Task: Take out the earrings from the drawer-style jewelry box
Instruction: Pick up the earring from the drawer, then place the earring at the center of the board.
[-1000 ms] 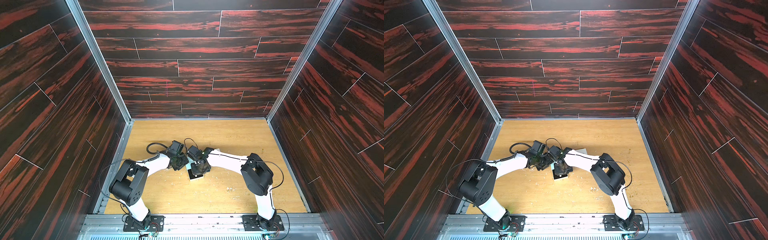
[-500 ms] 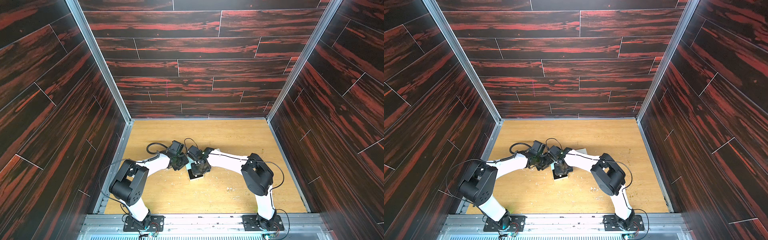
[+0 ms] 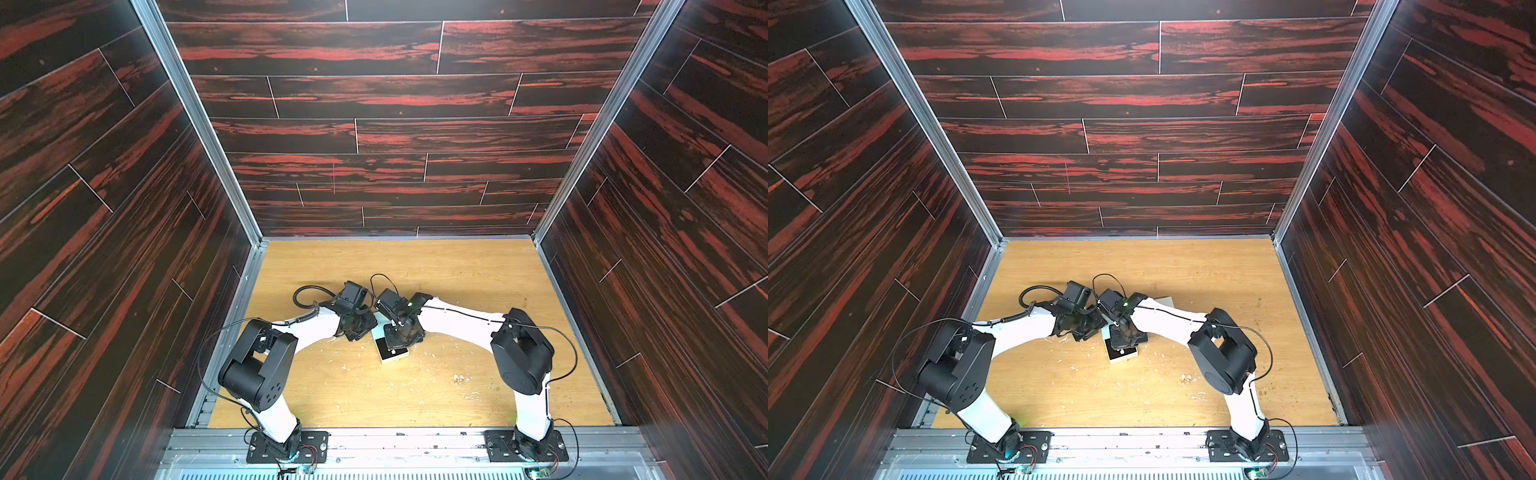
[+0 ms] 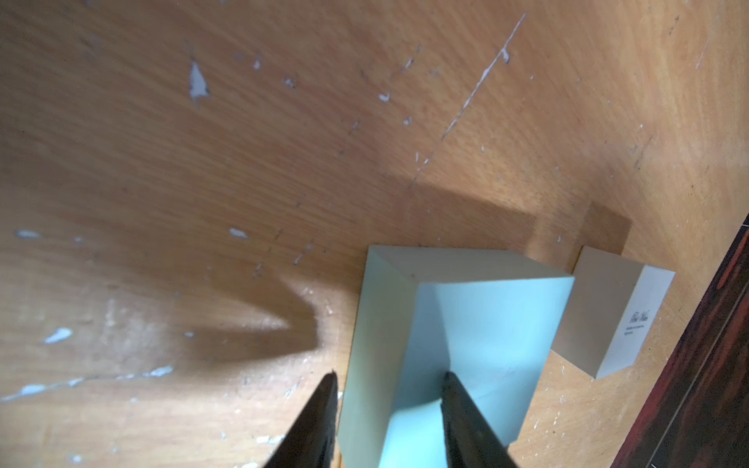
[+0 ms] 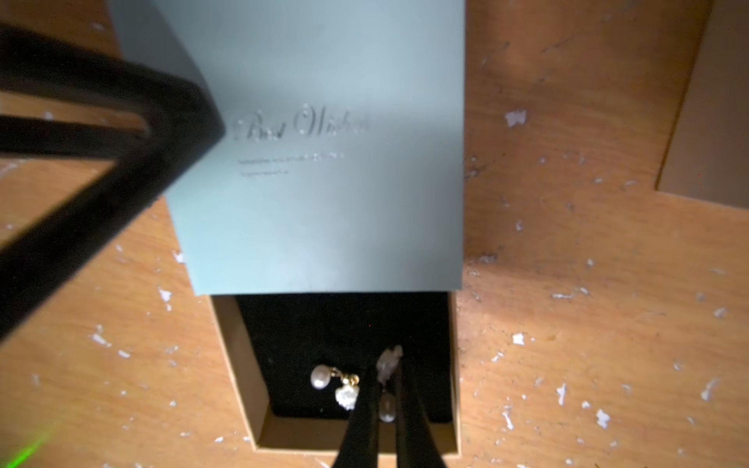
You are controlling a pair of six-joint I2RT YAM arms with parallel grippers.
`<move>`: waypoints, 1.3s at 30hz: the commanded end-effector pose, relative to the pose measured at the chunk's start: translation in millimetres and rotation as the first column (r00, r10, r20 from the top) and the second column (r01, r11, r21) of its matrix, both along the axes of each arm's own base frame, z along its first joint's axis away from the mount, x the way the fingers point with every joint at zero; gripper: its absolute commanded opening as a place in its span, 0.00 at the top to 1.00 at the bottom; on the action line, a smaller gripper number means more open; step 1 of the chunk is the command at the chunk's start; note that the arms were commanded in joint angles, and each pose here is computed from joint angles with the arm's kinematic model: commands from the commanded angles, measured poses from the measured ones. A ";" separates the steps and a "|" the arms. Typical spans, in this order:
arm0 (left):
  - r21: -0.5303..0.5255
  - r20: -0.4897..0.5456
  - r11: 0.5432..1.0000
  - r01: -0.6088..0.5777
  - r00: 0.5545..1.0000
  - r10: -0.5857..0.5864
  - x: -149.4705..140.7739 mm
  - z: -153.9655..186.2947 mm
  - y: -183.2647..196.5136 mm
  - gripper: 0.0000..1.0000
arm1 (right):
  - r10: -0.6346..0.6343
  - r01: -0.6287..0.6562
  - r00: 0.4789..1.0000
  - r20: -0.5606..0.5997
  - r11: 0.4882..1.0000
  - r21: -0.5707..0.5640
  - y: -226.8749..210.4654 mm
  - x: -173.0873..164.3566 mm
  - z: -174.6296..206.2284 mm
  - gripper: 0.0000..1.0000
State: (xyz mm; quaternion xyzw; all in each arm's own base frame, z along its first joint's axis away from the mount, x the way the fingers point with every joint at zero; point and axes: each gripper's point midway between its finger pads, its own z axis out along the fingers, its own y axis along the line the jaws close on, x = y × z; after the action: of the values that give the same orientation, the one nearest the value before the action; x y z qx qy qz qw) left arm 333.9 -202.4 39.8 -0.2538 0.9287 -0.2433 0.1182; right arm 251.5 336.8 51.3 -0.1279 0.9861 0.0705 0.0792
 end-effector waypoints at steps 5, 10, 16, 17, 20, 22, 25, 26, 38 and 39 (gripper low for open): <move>0.074 -0.085 0.997 0.008 0.996 -0.001 -20.7 -21.9 14.3 0.56 | -0.013 0.013 1.000 0.012 1.000 0.016 -3.7 -3.3 20.8 0.92; 0.070 -0.081 0.998 0.007 0.997 -0.001 -19.4 -19.9 13.0 0.56 | -0.009 0.009 1.000 0.007 1.000 0.024 -19.4 -18.2 27.7 0.92; 0.070 -0.080 0.997 0.010 0.997 -0.004 -19.4 -18.5 13.0 0.56 | 0.049 -0.047 0.996 -0.077 0.998 0.034 -42.7 -61.6 10.0 0.92; 0.069 -0.078 0.998 0.011 0.997 -0.005 -18.9 -18.2 12.5 0.56 | 0.055 -0.052 0.994 -0.096 0.998 0.037 -46.4 -69.5 5.7 0.92; 0.069 -0.079 0.998 0.012 0.997 -0.006 -18.6 -17.8 12.3 0.56 | 0.063 -0.055 0.988 -0.143 0.997 0.055 -53.7 -86.6 -3.6 0.92; 0.069 -0.081 0.998 0.012 0.997 -0.007 -18.9 -18.4 12.3 0.56 | 0.066 -0.056 0.983 -0.173 0.997 0.058 -56.6 -93.9 -8.4 0.91; 0.070 -0.082 0.997 0.015 0.997 -0.009 -19.5 -18.9 11.9 0.56 | 0.066 -0.057 0.979 -0.192 0.997 0.053 -60.1 -98.9 -14.6 0.91; 0.071 -0.083 0.997 0.014 0.997 -0.009 -19.3 -18.7 12.0 0.56 | 0.066 -0.057 0.978 -0.196 0.997 0.053 -60.3 -100.0 -15.8 0.91; 0.070 -0.086 0.997 0.016 0.996 -0.010 -19.2 -18.9 11.4 0.56 | 0.075 -0.072 0.975 -0.211 0.997 0.020 -61.0 -99.0 -21.8 0.84; 0.069 -0.085 0.997 0.016 0.996 -0.010 -18.7 -18.9 11.2 0.56 | 0.074 -0.072 0.975 -0.209 0.997 0.016 -61.3 -98.2 -21.5 0.84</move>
State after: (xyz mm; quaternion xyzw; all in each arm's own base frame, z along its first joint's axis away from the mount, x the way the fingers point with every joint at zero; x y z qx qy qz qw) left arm 334.0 -202.6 40.0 -0.2504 0.9296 -0.2429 0.1190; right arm 153.1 273.6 30.9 -0.1510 0.9835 0.0973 -0.0215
